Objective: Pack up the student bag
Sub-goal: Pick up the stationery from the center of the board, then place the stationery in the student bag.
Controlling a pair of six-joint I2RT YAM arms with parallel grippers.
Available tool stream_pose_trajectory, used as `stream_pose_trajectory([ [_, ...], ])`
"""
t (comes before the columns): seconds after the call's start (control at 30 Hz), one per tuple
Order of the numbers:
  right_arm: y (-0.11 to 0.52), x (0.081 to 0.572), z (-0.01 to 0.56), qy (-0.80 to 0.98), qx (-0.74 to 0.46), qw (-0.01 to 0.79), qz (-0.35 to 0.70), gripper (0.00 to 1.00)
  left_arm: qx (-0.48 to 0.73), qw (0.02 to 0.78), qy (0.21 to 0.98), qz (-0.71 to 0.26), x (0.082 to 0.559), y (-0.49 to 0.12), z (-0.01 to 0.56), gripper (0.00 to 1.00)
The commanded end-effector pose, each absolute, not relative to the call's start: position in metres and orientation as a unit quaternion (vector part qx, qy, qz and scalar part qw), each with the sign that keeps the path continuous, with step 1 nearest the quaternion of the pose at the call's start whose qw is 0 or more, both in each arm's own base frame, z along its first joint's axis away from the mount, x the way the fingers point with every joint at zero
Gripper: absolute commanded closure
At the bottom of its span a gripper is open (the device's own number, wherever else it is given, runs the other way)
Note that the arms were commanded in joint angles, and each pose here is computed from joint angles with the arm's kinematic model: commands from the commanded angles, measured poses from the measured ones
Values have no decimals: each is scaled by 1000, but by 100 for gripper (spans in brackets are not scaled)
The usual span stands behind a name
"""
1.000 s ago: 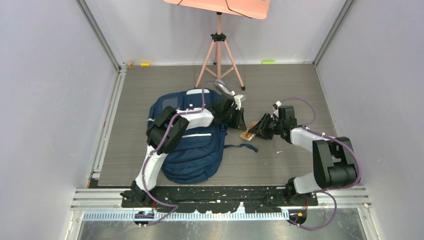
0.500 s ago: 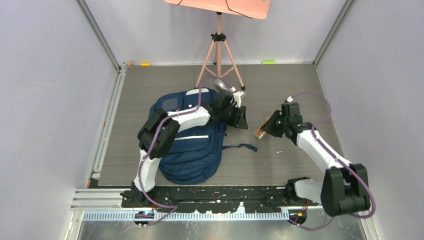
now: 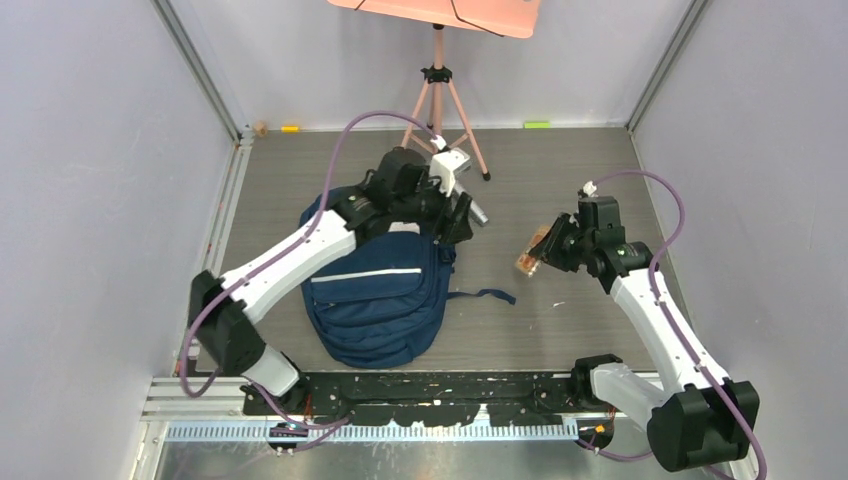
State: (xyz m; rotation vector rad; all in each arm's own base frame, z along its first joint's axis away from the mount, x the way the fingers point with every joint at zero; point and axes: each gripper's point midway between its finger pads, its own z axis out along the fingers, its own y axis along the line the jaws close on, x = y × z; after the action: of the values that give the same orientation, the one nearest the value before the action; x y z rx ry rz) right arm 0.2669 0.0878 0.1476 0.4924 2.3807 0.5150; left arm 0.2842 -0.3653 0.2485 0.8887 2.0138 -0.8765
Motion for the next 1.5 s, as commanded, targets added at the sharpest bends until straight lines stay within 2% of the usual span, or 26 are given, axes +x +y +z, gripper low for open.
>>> stream_pose_trajectory([
  [0.0,114,254,191,898,128,323,271,100,402,334,817,-244,248,-299,231,29],
  [0.2,124,233,201,899,100,314,290,99,440,296,828,-183,201,-234,218,28],
  [0.43,138,221,197,902,83,293,307,99,440,302,827,-178,170,-200,210,20],
  [0.53,146,220,199,901,75,287,318,100,441,297,831,-164,169,-193,200,13],
  [0.7,167,213,211,896,49,270,348,100,422,297,853,-83,189,-172,184,20],
  [0.93,187,204,212,896,24,256,362,100,417,337,840,-80,197,-173,188,18],
  [1.0,192,203,213,895,24,253,367,99,407,346,843,-54,204,-165,187,25],
  [1.13,204,199,218,889,18,245,386,100,388,373,842,-26,215,-157,197,47],
  [1.2,211,197,223,884,16,242,400,99,379,403,832,-33,218,-159,208,53],
  [1.33,224,191,232,874,13,235,425,100,368,462,805,-59,223,-167,232,55],
  [1.47,239,182,239,864,8,227,450,100,386,456,799,-63,223,-171,228,71],
])
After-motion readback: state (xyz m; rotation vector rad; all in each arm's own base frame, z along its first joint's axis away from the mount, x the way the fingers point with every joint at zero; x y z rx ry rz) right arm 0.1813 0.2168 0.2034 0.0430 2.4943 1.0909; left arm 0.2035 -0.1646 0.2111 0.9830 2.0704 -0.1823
